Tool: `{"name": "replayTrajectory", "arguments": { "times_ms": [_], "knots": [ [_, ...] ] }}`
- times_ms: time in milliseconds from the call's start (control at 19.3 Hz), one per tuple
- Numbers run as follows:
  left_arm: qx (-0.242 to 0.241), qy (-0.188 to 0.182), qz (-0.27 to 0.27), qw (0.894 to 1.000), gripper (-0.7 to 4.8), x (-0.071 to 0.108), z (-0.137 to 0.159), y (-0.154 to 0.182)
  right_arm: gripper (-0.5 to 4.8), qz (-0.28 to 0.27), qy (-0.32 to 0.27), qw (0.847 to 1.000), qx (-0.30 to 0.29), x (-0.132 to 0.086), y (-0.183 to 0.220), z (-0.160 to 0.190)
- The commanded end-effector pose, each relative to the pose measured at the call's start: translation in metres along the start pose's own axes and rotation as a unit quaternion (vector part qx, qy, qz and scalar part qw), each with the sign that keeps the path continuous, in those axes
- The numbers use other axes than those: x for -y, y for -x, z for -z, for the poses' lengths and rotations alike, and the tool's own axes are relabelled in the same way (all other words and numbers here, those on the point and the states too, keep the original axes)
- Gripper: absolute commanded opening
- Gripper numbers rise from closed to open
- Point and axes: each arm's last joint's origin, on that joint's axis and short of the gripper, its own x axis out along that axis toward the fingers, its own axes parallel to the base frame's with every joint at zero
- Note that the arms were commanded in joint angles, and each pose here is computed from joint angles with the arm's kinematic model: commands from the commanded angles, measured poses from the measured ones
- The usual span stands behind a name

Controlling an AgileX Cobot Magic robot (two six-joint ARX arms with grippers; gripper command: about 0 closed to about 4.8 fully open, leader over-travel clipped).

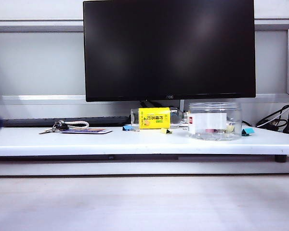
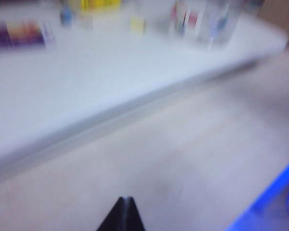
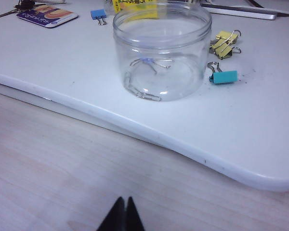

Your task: Take the clips out of the round transparent plastic box and place them on the table.

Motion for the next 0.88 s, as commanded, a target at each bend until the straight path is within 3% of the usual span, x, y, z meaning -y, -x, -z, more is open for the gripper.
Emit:
{"name": "replayTrajectory", "arguments": {
  "times_ms": [52,156,208,519,882],
  "knots": [
    [0.014,0.001,0.006,1.0,-0.05,0.0,-0.001,0.002,0.0,0.002,0.001,1.0,0.0,0.0,0.0,0.001],
    [0.023,0.009,-0.028,0.999,-0.05,-0.007,-0.002,0.003,0.0,0.024,-0.005,1.0,0.001,0.005,0.0,0.0],
    [0.026,0.017,-0.062,0.998,-0.05,-0.013,-0.002,0.004,0.0,0.067,-0.017,0.998,0.003,0.013,0.001,0.0],
    [0.035,0.04,-0.158,0.986,-0.05,-0.032,-0.003,0.009,0.0,0.203,-0.046,0.978,0.028,0.037,0.011,-0.002],
    [0.063,0.055,-0.245,0.966,-0.05,-0.047,-0.005,0.019,0.0,0.214,-0.049,0.975,0.028,0.039,0.012,-0.002]
  ]
}}
